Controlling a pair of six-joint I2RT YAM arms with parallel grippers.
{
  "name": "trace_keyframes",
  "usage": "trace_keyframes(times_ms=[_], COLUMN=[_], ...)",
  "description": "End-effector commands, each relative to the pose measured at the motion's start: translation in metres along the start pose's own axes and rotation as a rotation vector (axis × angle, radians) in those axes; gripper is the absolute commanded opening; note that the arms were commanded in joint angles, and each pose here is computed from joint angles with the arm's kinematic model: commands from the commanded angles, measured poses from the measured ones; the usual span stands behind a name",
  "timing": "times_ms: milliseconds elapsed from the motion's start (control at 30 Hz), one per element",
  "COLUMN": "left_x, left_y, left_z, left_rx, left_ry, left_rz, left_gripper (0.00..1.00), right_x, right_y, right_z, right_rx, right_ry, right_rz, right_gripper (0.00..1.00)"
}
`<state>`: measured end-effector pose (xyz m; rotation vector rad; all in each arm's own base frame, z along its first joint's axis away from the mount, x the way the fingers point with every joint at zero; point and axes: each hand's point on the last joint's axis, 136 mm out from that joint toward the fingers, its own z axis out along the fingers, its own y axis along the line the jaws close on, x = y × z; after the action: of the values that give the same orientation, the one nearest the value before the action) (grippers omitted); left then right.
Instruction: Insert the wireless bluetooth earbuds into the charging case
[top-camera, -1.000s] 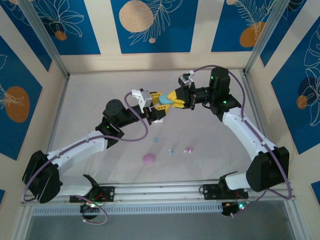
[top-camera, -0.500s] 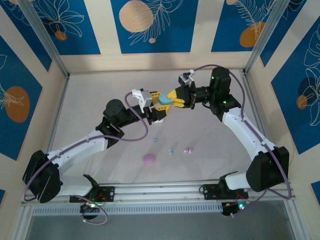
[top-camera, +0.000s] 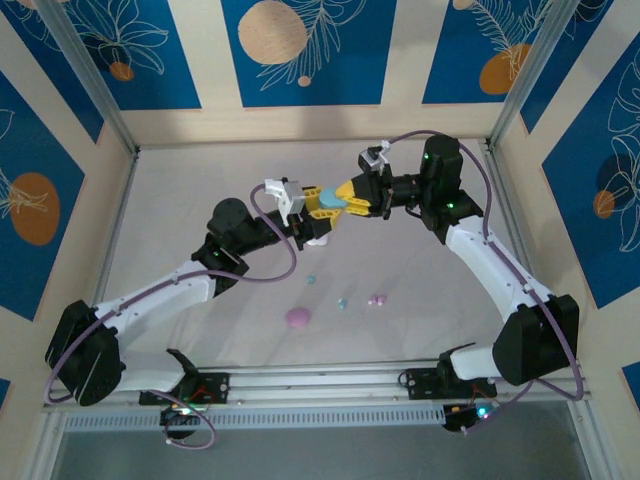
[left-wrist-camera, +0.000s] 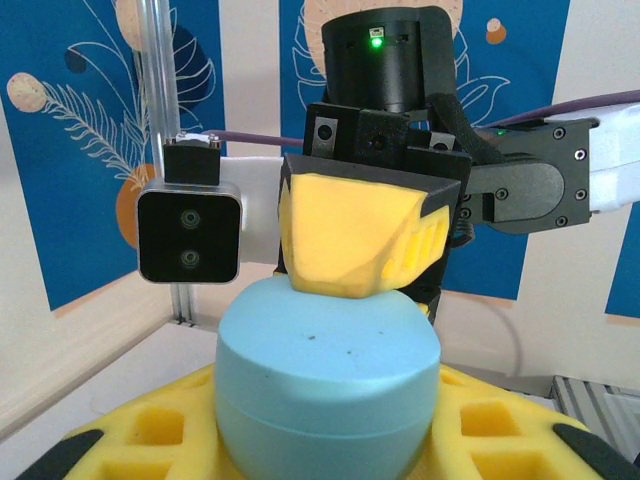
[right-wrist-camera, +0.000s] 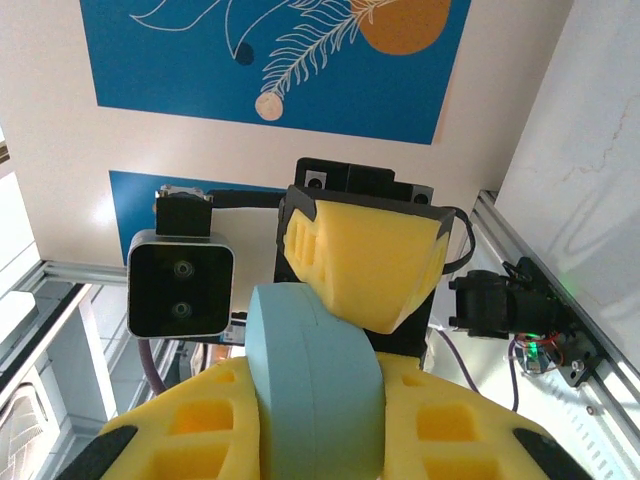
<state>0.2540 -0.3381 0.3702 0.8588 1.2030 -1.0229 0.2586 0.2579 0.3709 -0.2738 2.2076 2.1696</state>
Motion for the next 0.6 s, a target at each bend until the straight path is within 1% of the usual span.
trace_keyframes(times_ms=[0,67,133,333,433,567], left_x=[-0.026,-0.026,-0.024,-0.018,-0.016,-0.015], left_y=[-0.007,-0.008,-0.008,-0.01,-0.011,-0.013], left_z=[0.001,0.001,0.0,0.0,0.0,-0.001], left_rx=[0.031,0.031,0.031,0.045,0.051,0.065], left_ry=[-0.066,-0.064,-0.059,-0.041,-0.042,-0.055], left_rz=[0.041,0.04,0.037,0.015,-0.009,-0.04], left_gripper=[0.27,0.27,0.26,0.25,0.25,0.25], right_x=[0.003,0.002,0.001,-0.001,0.0,0.012], right_y=[0.002,0.004,0.005,0.016,0.018,0.021], right_z=[-0.003,-0.005,-0.009,-0.023,-0.031,-0.034], right_rx=[0.021,0.033,0.055,0.122,0.21,0.31], right_ry=[-0.023,-0.04,-0.064,-0.139,-0.201,-0.221], right_rz=[-0.009,-0.028,-0.041,-0.196,-0.404,-0.816], right_gripper=[0.26,0.35,0.46,0.58,0.62,0.63])
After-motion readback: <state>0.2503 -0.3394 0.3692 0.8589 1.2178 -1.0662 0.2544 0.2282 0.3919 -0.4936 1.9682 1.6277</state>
